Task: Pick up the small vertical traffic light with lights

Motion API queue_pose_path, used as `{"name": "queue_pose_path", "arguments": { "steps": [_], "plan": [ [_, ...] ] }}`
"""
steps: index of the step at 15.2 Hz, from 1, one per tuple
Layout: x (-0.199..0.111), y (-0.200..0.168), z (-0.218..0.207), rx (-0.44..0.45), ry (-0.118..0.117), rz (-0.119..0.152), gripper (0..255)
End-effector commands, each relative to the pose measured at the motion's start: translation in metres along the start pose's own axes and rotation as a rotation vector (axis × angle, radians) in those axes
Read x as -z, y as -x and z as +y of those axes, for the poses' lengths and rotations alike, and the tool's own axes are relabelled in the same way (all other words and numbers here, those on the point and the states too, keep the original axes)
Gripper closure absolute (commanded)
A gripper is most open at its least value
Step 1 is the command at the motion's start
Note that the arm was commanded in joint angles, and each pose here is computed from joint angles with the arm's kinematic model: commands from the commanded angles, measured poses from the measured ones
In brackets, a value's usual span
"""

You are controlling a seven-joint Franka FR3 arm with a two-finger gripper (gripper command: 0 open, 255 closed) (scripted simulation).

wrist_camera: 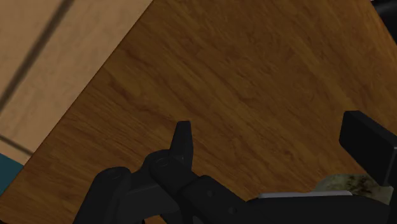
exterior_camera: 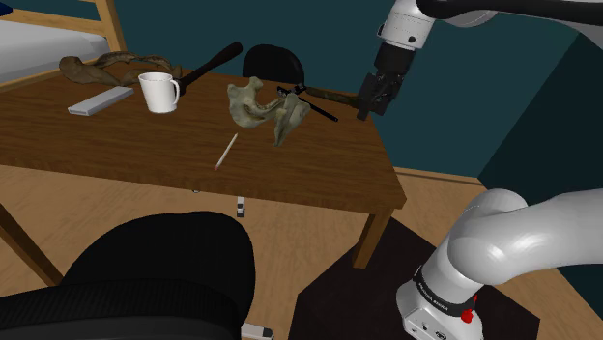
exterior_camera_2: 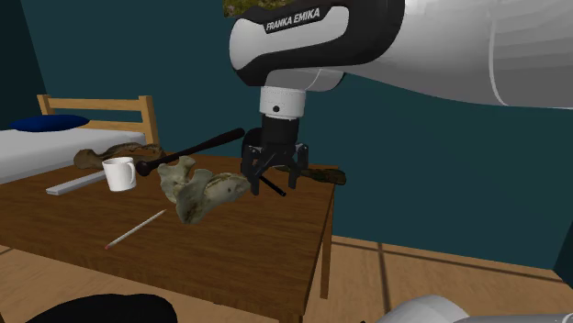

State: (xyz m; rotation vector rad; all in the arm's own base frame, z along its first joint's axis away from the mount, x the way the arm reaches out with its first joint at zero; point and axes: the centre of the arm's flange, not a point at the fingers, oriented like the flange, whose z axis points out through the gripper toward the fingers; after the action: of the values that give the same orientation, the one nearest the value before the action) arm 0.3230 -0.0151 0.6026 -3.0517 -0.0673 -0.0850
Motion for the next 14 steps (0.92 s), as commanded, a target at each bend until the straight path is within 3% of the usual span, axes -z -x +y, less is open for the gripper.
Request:
{"name": "queue_pose_path", "arguments": {
  "steps": [1,14],
  "plan": [
    [0.0,0.0,0.0,0.0,0.0,0.0,0],
    [-0.036,-0.153,0.065,0.013,0.021,0.003,0]
  ]
}}
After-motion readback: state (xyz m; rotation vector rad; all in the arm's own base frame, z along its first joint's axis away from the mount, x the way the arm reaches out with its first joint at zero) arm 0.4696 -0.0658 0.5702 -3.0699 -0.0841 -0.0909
